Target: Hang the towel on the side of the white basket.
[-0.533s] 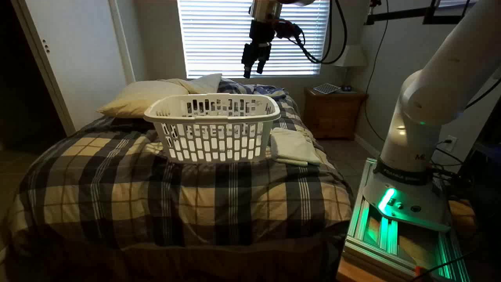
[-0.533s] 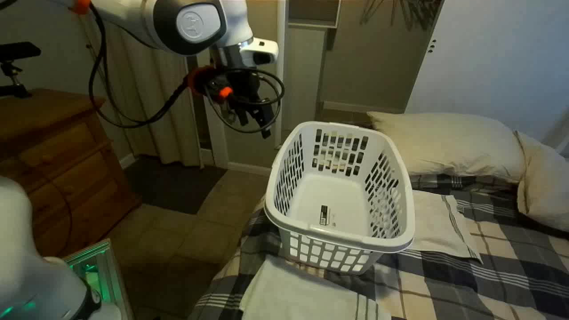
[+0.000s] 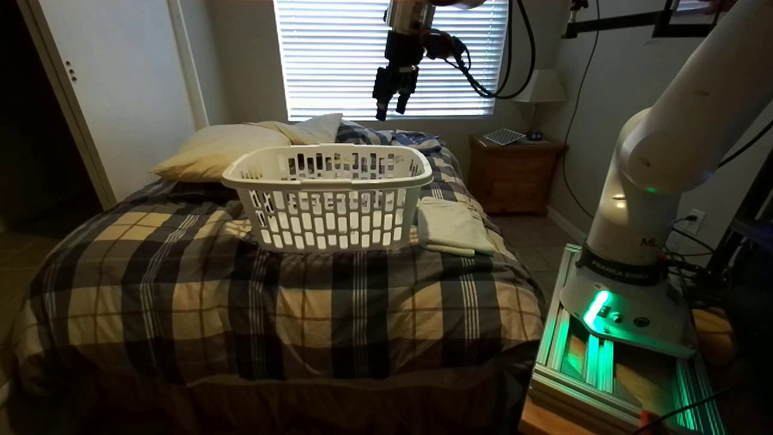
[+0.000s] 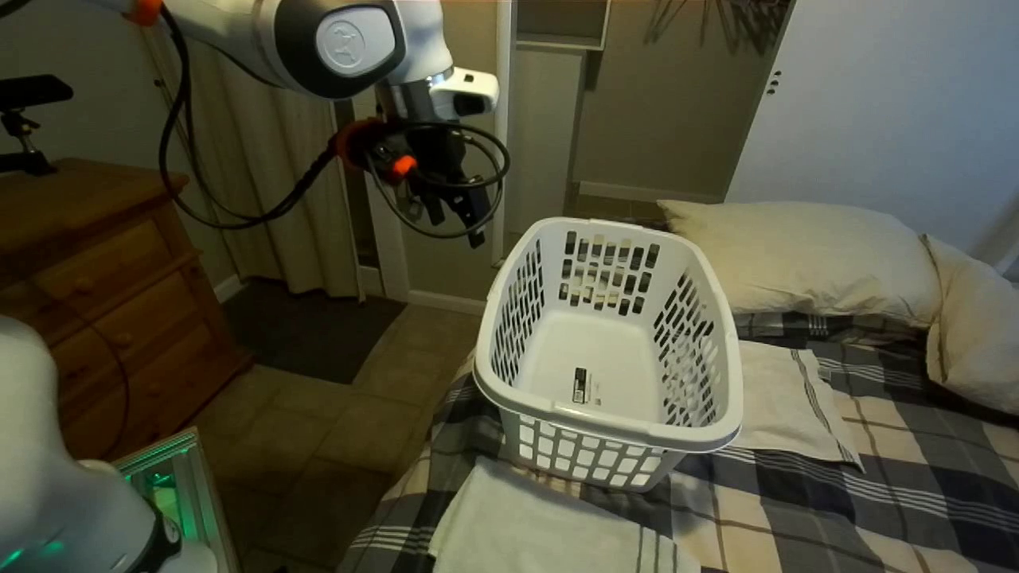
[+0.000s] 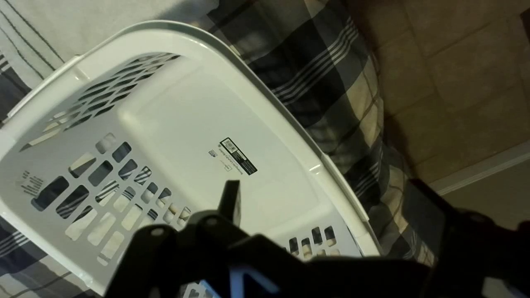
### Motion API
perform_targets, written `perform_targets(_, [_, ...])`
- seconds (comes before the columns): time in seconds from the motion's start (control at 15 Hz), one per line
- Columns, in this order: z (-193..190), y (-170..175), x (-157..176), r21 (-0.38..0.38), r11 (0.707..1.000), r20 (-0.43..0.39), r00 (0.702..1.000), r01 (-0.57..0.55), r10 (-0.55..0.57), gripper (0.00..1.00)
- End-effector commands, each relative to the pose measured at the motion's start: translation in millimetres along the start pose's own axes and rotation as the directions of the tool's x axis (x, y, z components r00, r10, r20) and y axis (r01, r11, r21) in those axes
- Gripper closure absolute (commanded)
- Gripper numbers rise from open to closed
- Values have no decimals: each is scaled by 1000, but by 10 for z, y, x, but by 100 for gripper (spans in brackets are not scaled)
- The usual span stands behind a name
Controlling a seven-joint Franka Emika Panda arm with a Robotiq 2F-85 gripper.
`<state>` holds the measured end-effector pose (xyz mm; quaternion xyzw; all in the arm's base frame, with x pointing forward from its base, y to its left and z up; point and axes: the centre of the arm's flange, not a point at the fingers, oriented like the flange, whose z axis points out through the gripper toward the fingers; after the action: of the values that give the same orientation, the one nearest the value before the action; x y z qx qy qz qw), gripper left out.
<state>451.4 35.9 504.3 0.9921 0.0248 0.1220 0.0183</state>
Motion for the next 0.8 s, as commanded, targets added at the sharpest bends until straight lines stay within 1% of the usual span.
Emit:
perform_targets(0.0, [0,0,0,0,1000,0,1000,0,0,0])
perform_targets(0.07, [1,1,-77,11,999,2,999,-40,40,0])
perform_targets(0.13, [-46,35,-168,0,998,25,998,-57,57,0])
perform_targets(0.27, [8,24,-319,-41,990,79,987,-137,140,0])
perform_targets(0.4, [64,82,-466,-73,972,126,965,-222,230,0])
perform_targets(0.47, [94,133,-540,-114,958,141,950,-263,278,0])
perform_targets(0.53, [128,198,-596,-149,947,144,941,-285,306,0])
perform_targets(0.6, [168,280,-633,-168,946,110,949,-277,297,0])
perform_targets(0.67, [214,372,-643,-201,926,103,933,-320,344,0])
perform_targets(0.73, [261,464,-671,-251,909,108,923,-334,369,0])
